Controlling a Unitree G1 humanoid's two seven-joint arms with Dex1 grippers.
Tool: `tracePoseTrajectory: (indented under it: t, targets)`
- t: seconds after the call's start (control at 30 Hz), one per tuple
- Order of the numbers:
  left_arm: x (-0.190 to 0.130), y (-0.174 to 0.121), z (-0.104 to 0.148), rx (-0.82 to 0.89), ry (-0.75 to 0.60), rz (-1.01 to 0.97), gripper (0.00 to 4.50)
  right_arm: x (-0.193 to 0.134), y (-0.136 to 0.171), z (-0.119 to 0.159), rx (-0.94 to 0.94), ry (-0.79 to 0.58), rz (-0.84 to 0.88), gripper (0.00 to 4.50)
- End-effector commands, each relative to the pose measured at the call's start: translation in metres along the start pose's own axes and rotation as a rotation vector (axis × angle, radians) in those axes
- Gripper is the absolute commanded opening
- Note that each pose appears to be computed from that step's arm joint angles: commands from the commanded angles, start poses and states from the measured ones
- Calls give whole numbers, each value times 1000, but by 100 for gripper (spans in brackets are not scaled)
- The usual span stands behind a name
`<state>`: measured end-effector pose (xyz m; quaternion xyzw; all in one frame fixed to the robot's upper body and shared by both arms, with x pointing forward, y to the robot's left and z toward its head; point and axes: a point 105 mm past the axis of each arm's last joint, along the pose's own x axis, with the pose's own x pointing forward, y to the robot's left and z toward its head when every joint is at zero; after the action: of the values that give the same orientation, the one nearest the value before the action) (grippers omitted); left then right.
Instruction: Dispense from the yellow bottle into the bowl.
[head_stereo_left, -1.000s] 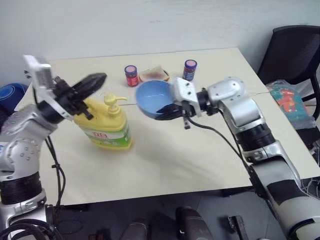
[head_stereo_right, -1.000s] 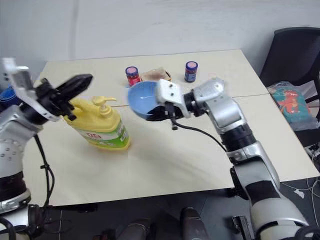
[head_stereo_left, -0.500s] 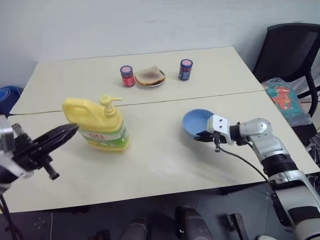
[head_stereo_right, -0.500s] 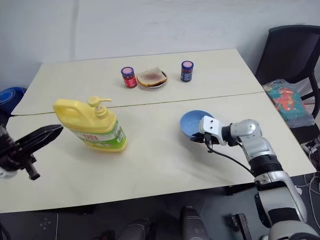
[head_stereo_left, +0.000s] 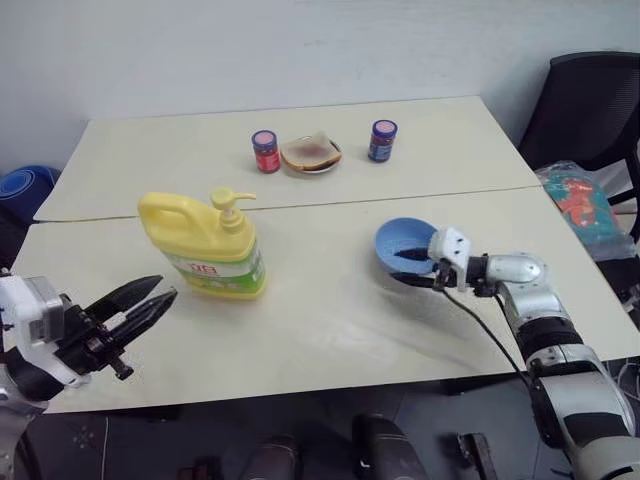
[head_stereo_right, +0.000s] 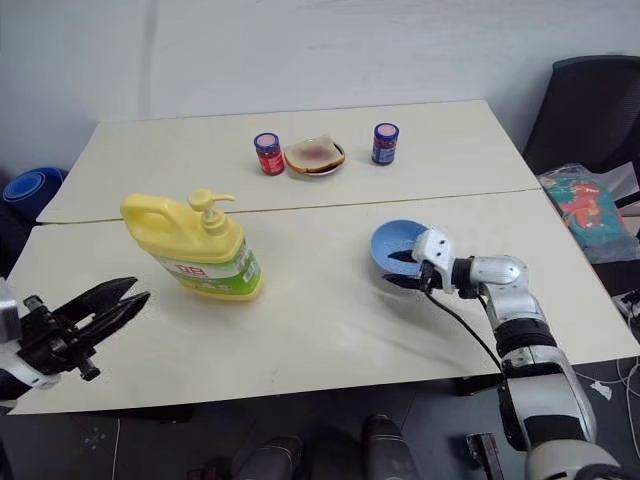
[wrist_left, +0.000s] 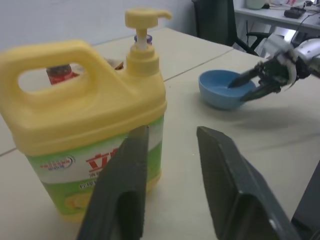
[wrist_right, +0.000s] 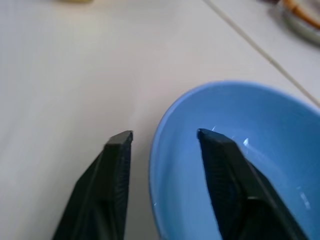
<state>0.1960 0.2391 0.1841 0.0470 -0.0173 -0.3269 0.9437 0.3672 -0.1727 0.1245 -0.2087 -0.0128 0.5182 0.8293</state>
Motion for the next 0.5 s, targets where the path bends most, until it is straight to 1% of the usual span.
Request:
tracePoseTrajectory:
  t: [0.03,0.1,0.13,0.17,0.23,0.37,0.43,0.5]
  targets:
    - [-6,0,-9,43,31,21,280,-23,2,32,-11,-194,-32,369]
    - [-12,0,-21,46,61,16,344,-36,16,34,-25,-209,-14,441]
    - [-16,1,-29,63,88,15,376,-42,25,33,-30,-207,-6,450]
    - [-20,3,-38,77,118,25,405,-49,34,30,-36,-196,-1,450]
    - [-28,7,-54,131,176,57,405,-62,59,22,-31,-165,32,450]
    - [-36,12,-81,152,245,84,405,-73,92,14,-36,-125,82,450]
    - [-40,12,-93,151,265,94,405,-75,99,11,-47,-106,88,450]
    - [-41,13,-99,177,266,110,405,-76,96,9,-47,-103,57,450]
